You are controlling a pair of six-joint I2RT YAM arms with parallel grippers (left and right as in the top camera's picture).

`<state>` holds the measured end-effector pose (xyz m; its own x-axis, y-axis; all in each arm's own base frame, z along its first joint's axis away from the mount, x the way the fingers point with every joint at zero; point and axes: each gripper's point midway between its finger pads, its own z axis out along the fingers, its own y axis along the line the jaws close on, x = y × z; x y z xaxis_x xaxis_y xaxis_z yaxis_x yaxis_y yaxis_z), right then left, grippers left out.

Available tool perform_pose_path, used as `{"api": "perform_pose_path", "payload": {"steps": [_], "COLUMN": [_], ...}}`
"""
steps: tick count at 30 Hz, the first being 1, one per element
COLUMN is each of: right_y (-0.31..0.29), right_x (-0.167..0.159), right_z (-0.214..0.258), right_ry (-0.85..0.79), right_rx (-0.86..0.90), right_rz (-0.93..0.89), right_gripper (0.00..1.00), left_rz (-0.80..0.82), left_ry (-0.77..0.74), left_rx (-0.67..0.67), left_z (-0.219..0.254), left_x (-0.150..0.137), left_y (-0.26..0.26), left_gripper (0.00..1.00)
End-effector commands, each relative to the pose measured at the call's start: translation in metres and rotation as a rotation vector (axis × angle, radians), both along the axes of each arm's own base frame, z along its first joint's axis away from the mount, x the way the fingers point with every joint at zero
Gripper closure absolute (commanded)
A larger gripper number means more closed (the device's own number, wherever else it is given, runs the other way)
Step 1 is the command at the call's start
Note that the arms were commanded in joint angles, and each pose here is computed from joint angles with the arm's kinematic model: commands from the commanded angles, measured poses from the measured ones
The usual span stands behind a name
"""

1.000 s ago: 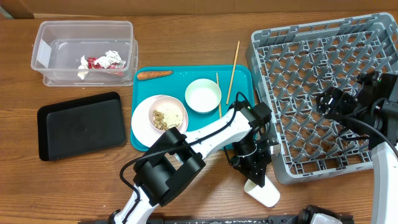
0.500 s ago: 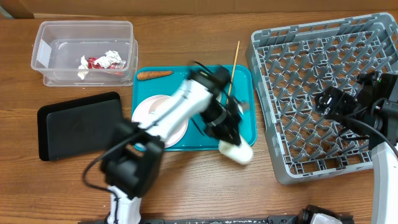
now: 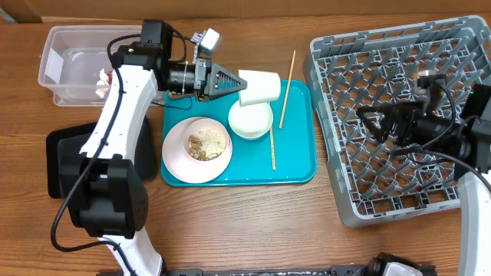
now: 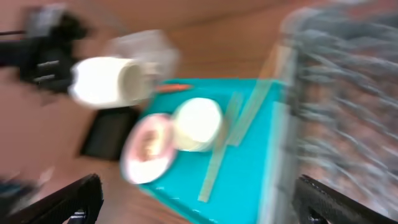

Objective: Sort waste into correct bins and load items into the dishwasher

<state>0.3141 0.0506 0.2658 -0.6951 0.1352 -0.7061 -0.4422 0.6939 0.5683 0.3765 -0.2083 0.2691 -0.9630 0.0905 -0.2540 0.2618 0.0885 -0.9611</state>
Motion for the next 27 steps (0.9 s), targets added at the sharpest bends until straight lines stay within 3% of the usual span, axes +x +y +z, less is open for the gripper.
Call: {"api": "perform_pose_path", "payload": {"steps": [1,5,9,16,27], "right_y": [0.035,0.058,0.082,0.102,0.101], "right_x": [-0.009,-0.001,-0.002,-0.002,0.010], "right_z": [0.032,0.017,0.012,0.011,-0.007], "right_ry": [-0.163,-0.125,-0.124,-0.169,-0.143], "right_rx": [0.188,0.221,0.234,0.193,0.120], "right_rz": [0.267,0.357,0.442,0.500,0.462], "right_gripper": [0.00,0.00,0.00,0.00,0.00], "left_rz": [-0.058,-0.089,-0.089,-0.145,-0.195], "left_ry": [-0.018,-0.013,0.003,-0.027,-0.051], "left_rx": [-0.122,-0.073,0.080,0.059,-0.099], "left_z": [0.034,0.026,0.004,0.012,0.045], "left_x": [-0.014,-0.022,-0.031,-0.047,-0.058], "left_y": [-0.008,-0.025,-0.038,-0.054,-0.055], "left_gripper": [0.96,0.96,0.96,0.96,0.96]}}
